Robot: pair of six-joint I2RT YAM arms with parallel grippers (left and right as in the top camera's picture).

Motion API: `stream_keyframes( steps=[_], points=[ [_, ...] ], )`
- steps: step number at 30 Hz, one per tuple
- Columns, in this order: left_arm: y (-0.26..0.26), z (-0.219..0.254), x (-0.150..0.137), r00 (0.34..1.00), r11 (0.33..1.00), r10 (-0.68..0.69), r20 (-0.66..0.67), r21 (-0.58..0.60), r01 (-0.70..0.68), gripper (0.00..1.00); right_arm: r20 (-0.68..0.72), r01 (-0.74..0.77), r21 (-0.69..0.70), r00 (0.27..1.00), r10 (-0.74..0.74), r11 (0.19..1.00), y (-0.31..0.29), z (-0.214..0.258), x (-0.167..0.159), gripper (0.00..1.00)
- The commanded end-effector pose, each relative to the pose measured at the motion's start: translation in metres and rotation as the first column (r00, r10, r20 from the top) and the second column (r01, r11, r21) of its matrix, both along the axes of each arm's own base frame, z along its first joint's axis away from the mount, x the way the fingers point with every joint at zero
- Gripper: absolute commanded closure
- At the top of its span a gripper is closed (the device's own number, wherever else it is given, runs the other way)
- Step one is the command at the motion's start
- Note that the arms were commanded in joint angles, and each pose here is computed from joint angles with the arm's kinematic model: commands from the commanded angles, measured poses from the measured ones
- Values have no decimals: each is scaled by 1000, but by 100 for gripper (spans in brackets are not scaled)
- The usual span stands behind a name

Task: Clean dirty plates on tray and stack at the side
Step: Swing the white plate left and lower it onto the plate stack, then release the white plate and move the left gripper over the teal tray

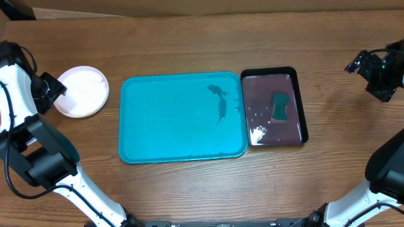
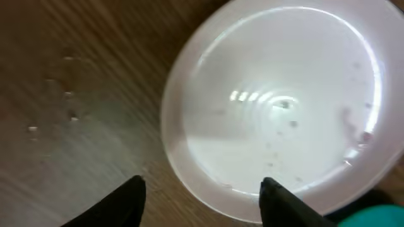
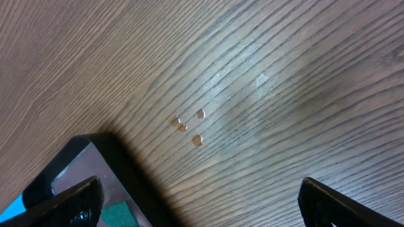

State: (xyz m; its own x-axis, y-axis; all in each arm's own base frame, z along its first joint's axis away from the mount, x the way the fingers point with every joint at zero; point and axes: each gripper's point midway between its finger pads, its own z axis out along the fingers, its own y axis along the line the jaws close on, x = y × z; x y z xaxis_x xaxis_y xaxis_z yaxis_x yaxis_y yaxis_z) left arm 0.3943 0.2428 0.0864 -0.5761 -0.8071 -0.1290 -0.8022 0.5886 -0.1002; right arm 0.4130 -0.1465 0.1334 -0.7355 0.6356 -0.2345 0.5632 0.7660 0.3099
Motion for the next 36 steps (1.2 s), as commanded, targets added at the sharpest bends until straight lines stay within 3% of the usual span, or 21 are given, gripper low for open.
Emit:
stream_keyframes(
  steps=[1,6,13,14,15,16,27,36],
  points=[
    [-44,17,33,962,960,-184,199,-172,219,40,19,3,-13,1000,-2,1000,-2,7,2,0],
    [-111,39,56,868,843,-310,388,-309,440,41,19,3,-13,1000,-2,1000,-2,7,2,0],
    [-194,31,68,796,757,-509,328,-268,595,38,19,3,-13,1000,-2,1000,-2,7,2,0],
    [-203,29,68,785,747,-531,318,-261,611,35,19,3,-13,1000,-2,1000,-2,7,2,0],
    [-215,28,69,771,733,-557,309,-254,631,24,19,3,-13,1000,-2,1000,-2,7,2,0],
    [-227,27,70,756,719,-583,298,-245,651,1,19,3,-13,1000,-2,1000,-2,7,2,0],
    [-328,21,67,588,566,-773,240,-160,809,0,19,3,-13,1000,-2,1000,-2,7,2,0],
    [-377,20,56,502,476,-831,240,-160,865,0,19,3,-13,1000,-2,1000,-2,7,2,0]
  ],
)
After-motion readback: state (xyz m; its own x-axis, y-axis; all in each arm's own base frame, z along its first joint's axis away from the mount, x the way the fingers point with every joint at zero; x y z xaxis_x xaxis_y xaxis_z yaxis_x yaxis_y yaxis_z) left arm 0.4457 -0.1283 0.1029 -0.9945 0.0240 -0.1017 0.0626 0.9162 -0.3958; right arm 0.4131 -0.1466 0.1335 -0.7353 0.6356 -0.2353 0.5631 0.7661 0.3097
